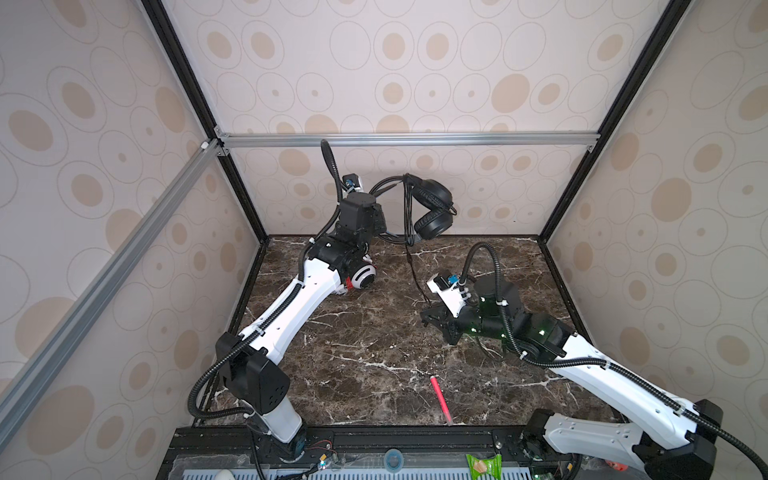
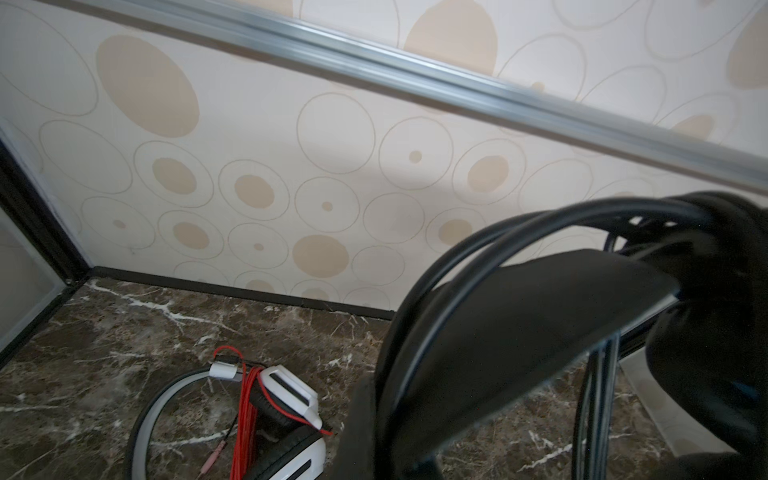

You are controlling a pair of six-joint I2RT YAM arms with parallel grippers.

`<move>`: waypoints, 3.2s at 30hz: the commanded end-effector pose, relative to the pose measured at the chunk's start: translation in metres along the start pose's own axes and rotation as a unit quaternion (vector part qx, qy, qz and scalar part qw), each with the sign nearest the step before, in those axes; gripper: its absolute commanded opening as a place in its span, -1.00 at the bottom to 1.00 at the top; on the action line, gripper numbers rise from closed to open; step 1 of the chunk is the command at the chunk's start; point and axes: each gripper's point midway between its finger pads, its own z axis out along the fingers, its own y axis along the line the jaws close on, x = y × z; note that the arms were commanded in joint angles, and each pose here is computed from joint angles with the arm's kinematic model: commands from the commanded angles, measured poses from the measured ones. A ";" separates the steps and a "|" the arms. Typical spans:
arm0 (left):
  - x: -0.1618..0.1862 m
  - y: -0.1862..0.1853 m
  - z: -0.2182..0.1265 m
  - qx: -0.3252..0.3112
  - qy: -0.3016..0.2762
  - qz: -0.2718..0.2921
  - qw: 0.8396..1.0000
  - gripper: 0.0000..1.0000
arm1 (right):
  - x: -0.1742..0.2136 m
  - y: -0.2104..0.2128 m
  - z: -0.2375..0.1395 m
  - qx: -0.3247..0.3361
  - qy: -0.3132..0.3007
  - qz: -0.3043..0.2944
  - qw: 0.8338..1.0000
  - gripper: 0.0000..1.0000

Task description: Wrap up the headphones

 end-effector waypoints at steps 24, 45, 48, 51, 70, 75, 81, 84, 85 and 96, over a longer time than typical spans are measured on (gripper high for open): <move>0.120 -0.013 -0.093 0.158 0.155 0.308 0.925 -1.00 | -0.064 -0.080 -0.014 0.234 0.138 -0.183 0.945 -1.00; 0.140 -0.032 -0.116 0.248 0.208 0.324 0.889 -1.00 | -0.096 -0.064 -0.025 0.215 0.075 -0.251 0.941 -1.00; 0.142 -0.032 -0.118 0.253 0.213 0.326 0.885 -1.00 | -0.087 -0.073 -0.027 0.235 0.101 -0.279 0.926 -1.00; 0.144 -0.033 -0.119 0.257 0.218 0.330 0.882 -1.00 | -0.081 -0.084 -0.030 0.260 0.121 -0.302 0.909 -1.00; 0.135 -0.043 -0.127 0.270 0.205 0.332 0.881 -1.00 | -0.103 -0.066 -0.028 0.207 0.056 -0.243 0.946 -1.00; 0.134 -0.043 -0.131 0.270 0.200 0.328 0.883 -1.00 | -0.112 -0.057 -0.024 0.185 0.026 -0.210 0.960 -1.00; 0.131 -0.041 -0.137 0.270 0.196 0.327 0.884 -1.00 | -0.100 -0.080 -0.031 0.237 0.066 -0.255 0.935 -1.00; 0.130 -0.040 -0.140 0.270 0.195 0.326 0.885 -1.00 | -0.094 -0.100 -0.038 0.268 0.099 -0.279 0.917 -1.00; 0.129 -0.040 -0.141 0.271 0.195 0.326 0.885 -1.00 | -0.093 -0.104 -0.041 0.273 0.106 -0.289 0.911 -1.00; 0.129 -0.044 -0.143 0.276 0.193 0.320 0.885 -1.00 | -0.118 -0.091 -0.051 0.259 0.057 -0.297 0.917 -1.00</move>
